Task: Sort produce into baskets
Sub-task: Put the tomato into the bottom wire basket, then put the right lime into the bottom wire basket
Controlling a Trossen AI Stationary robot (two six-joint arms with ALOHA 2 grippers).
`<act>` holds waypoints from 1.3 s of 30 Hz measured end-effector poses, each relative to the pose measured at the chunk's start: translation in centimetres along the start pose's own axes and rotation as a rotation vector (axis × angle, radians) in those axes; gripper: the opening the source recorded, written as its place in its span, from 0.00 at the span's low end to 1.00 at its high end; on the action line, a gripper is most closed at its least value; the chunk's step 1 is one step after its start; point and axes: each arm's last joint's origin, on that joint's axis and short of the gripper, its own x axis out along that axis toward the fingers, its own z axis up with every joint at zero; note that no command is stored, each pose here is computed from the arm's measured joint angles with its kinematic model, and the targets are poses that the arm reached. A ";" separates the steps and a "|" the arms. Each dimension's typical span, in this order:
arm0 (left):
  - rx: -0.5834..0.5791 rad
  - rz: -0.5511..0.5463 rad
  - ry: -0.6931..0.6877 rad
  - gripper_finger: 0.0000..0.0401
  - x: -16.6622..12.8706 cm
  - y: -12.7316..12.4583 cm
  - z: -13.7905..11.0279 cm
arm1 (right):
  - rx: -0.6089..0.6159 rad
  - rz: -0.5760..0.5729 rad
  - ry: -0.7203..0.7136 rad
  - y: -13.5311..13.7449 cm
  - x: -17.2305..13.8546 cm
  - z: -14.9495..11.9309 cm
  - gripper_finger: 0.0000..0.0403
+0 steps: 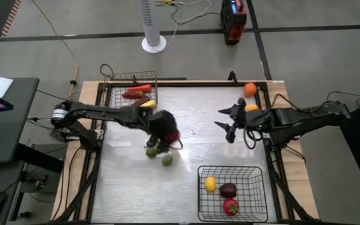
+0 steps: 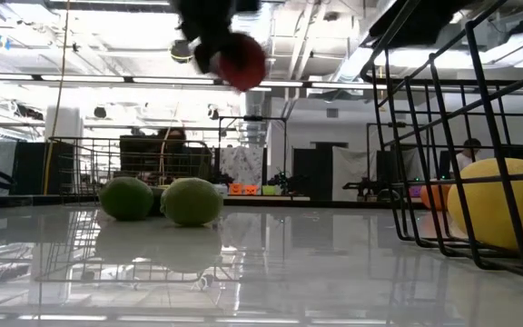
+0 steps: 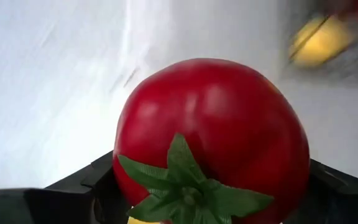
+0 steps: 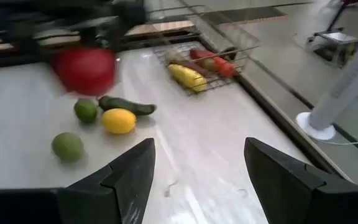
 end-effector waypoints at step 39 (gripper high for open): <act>0.291 -0.194 -0.116 0.94 8.6 -14.9 7.0 | 0.070 -0.140 -0.096 -2.2 -3.4 -2.5 0.69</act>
